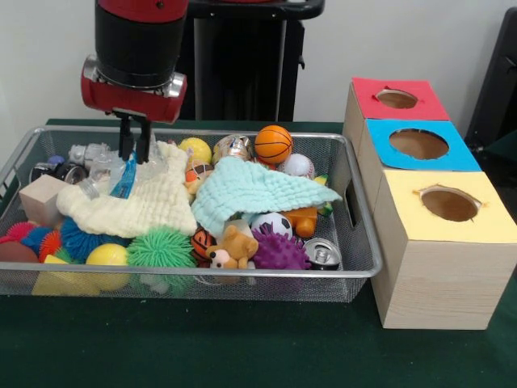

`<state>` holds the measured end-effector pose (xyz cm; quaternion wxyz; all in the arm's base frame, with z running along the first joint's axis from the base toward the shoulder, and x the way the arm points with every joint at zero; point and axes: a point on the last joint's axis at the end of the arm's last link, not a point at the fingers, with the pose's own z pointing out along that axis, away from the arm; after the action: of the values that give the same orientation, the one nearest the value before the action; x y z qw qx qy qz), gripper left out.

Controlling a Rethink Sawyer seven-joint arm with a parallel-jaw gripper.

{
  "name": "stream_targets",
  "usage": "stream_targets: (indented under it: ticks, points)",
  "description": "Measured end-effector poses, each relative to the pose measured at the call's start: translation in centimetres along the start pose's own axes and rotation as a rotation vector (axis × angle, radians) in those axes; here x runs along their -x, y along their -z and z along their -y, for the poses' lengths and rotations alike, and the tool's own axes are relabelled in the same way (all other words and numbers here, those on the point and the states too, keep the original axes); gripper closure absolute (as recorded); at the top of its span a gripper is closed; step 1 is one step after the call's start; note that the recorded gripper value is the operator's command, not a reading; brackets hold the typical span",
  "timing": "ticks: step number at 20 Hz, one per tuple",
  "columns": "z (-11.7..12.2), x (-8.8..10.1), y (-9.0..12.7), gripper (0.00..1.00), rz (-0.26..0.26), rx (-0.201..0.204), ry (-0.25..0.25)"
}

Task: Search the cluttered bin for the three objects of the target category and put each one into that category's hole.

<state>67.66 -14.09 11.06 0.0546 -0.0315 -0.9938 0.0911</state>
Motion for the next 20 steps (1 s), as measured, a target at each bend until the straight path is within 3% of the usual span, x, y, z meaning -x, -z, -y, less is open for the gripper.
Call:
stream_targets:
  ticks: [8,20]
  points:
    - [-0.6,0.7,2.1,1.00,0.015,-0.027,0.013]
    - [-5.2,1.0,6.7,1.00,-0.039,-0.027,0.054]
